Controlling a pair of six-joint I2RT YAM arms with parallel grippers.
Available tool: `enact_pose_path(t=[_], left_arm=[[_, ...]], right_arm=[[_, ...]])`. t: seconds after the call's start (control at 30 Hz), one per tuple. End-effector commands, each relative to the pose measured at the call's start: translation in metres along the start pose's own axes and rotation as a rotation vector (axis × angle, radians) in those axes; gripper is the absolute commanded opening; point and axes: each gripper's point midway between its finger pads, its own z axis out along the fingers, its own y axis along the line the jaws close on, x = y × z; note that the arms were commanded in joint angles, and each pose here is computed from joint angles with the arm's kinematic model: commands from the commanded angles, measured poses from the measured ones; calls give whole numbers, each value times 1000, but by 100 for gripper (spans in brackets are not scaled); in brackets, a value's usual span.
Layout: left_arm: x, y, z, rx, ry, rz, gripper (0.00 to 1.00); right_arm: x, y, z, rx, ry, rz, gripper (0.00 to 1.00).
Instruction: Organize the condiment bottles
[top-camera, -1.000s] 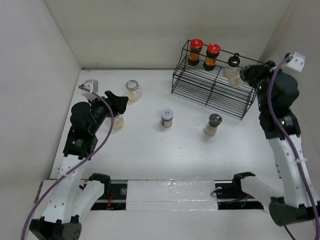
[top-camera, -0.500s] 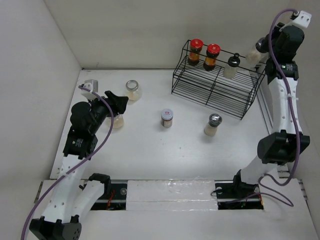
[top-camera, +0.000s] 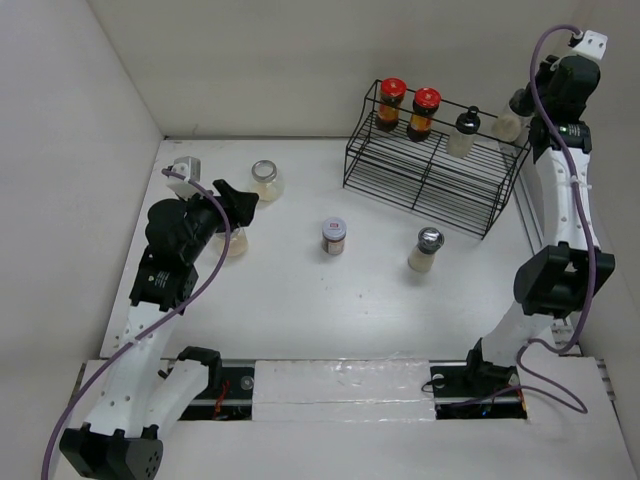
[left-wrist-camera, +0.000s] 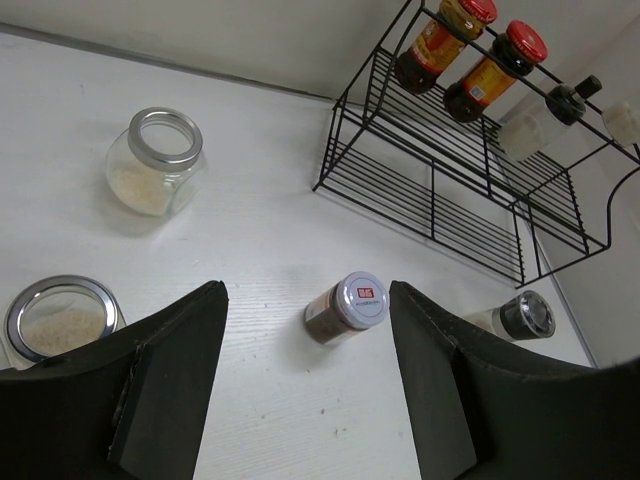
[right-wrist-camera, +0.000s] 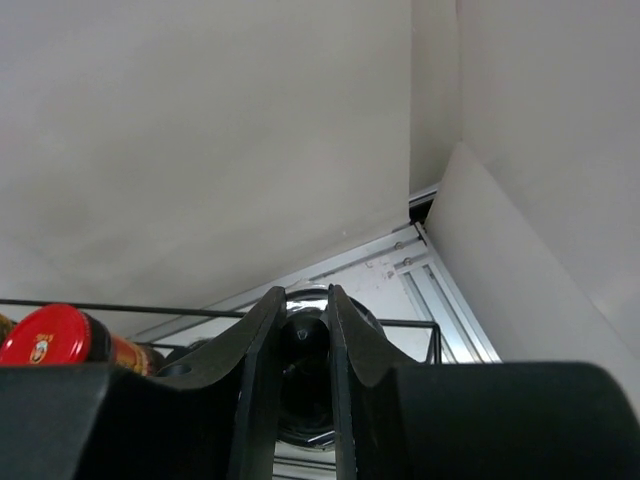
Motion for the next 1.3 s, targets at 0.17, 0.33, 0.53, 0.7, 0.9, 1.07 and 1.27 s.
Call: enact_pose_path(t=[0.17, 0.33, 0.53, 0.7, 0.9, 1.07, 1.27], left_arm=[[-12, -5, 2, 16, -45, 11, 61], [-12, -4, 2, 16, -45, 20, 61], [-11, -2, 2, 4, -41, 18, 61], [-11, -2, 2, 4, -41, 18, 61], [-11, -2, 2, 4, -41, 18, 61], [-11, -2, 2, 4, -41, 18, 61], [-10, 8, 2, -47, -44, 15, 64]], right_arm=[[-23, -7, 15, 34, -101, -38, 19], [-10, -6, 29, 29, -71, -53, 19], [20, -9, 37, 31, 7, -64, 21], [56, -13, 40, 34, 82, -56, 23], [71, -8, 40, 20, 114, -61, 31], [71, -8, 38, 21, 114, -52, 49], [3, 14, -2, -51, -36, -32, 84]])
